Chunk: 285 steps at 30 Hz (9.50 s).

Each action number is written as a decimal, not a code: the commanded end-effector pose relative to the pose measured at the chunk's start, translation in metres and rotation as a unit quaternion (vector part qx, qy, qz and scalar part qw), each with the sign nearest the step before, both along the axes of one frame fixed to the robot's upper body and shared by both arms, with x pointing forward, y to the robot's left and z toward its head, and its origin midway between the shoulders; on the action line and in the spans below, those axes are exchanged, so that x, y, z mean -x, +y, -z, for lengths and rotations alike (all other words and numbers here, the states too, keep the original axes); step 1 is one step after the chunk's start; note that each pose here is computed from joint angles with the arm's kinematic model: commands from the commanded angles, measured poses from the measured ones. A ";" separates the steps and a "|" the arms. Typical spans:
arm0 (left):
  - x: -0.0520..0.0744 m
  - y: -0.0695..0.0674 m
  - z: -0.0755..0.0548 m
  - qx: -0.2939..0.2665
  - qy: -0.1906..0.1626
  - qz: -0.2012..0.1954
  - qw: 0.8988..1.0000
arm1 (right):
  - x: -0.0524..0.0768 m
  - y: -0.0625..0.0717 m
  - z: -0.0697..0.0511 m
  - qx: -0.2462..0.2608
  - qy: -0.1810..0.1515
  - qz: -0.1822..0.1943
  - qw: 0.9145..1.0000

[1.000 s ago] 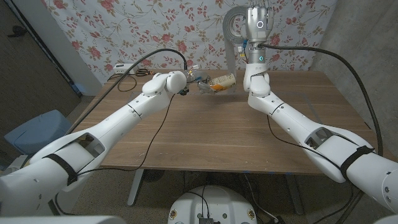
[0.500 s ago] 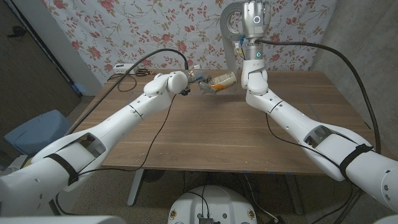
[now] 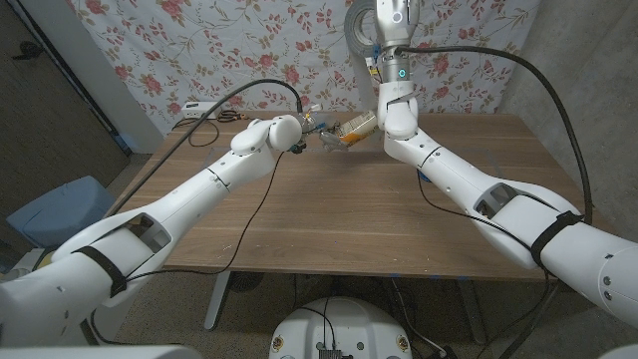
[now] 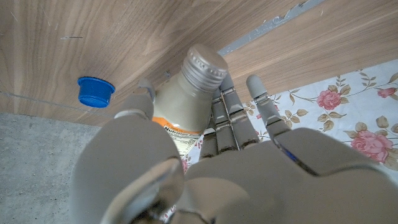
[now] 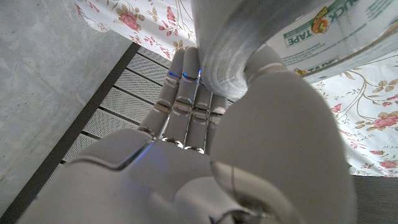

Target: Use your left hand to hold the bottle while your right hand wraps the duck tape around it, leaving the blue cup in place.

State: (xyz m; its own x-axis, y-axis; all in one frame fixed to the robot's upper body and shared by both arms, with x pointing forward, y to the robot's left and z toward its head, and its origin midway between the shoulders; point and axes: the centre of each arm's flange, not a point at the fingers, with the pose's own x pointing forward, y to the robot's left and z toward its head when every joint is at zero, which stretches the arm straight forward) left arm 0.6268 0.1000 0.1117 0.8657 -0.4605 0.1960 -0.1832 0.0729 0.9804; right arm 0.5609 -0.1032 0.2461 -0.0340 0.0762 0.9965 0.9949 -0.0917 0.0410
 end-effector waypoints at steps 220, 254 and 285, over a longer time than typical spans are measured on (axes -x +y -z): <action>0.124 -0.059 0.019 0.305 -0.347 0.190 0.867 | -0.024 -0.125 0.105 -0.192 -0.058 -0.176 0.964; 0.057 -0.042 -0.006 0.263 -0.171 -0.039 0.949 | -0.008 -0.122 0.108 -0.172 -0.079 -0.200 0.961; 0.004 -0.046 0.000 0.393 0.067 0.159 0.903 | -0.008 -0.094 0.090 -0.139 -0.081 -0.214 0.964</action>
